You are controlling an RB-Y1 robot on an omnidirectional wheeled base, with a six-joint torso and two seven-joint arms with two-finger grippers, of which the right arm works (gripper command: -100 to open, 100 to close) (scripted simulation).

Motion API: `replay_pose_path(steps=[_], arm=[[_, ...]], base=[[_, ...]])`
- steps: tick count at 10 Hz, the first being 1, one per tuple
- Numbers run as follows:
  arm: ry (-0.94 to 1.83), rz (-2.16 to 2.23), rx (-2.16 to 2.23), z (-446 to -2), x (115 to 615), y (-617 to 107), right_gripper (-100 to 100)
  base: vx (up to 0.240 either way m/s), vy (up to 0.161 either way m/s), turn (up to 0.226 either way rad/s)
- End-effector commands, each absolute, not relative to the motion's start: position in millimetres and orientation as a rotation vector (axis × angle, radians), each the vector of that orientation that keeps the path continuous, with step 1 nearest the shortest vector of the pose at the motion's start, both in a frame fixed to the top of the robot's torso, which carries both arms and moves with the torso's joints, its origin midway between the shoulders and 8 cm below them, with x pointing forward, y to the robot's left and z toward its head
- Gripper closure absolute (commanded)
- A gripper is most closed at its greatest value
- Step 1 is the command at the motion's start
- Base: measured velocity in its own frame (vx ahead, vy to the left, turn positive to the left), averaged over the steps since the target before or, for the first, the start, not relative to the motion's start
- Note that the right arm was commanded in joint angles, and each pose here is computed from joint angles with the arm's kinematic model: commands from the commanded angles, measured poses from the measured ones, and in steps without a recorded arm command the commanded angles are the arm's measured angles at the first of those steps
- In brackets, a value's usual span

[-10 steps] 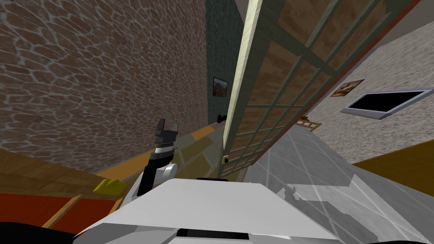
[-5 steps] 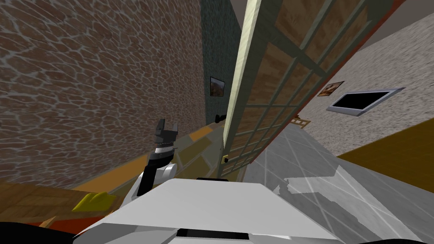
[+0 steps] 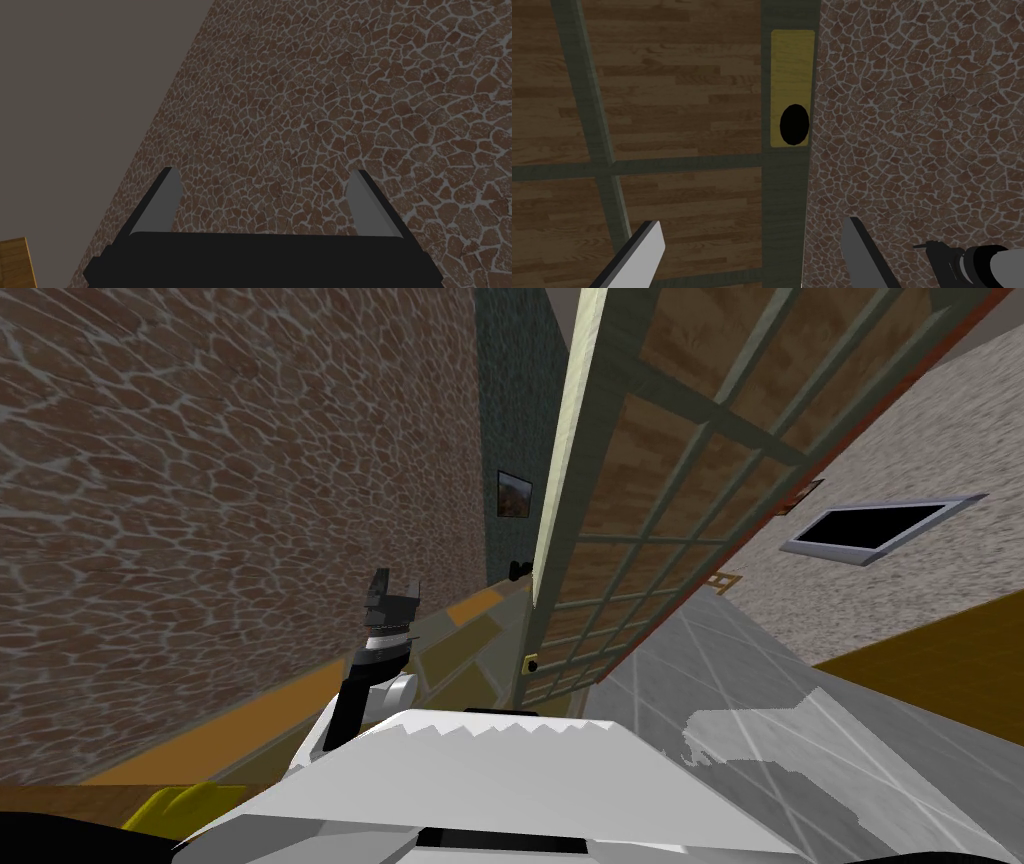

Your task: Push the door open

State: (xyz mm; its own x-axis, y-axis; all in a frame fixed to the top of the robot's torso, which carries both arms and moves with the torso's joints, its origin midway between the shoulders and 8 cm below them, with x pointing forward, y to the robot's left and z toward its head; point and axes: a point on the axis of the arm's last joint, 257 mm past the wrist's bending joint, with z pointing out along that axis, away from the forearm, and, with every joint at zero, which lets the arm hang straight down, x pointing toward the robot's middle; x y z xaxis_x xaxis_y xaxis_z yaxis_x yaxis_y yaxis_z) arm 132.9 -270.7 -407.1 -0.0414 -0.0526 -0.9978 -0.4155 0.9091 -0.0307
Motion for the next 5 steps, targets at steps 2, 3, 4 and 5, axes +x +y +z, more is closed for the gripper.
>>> replay_pose_path(steps=[2,3,4,5], arm=[[1.609,0.290,-0.375,-409.0,135.2,-275.4,-100],[1.607,0.290,-0.372,-408.6,136.4,-274.4,-100],[1.601,0.293,-0.366,-407.5,137.7,-271.4,-100],[1.591,0.299,-0.357,-405.9,138.9,-266.7,-100]], base=[[0.194,0.082,0.007],[0.201,0.108,0.036],[0.184,0.109,0.039],[0.179,0.122,0.007]])
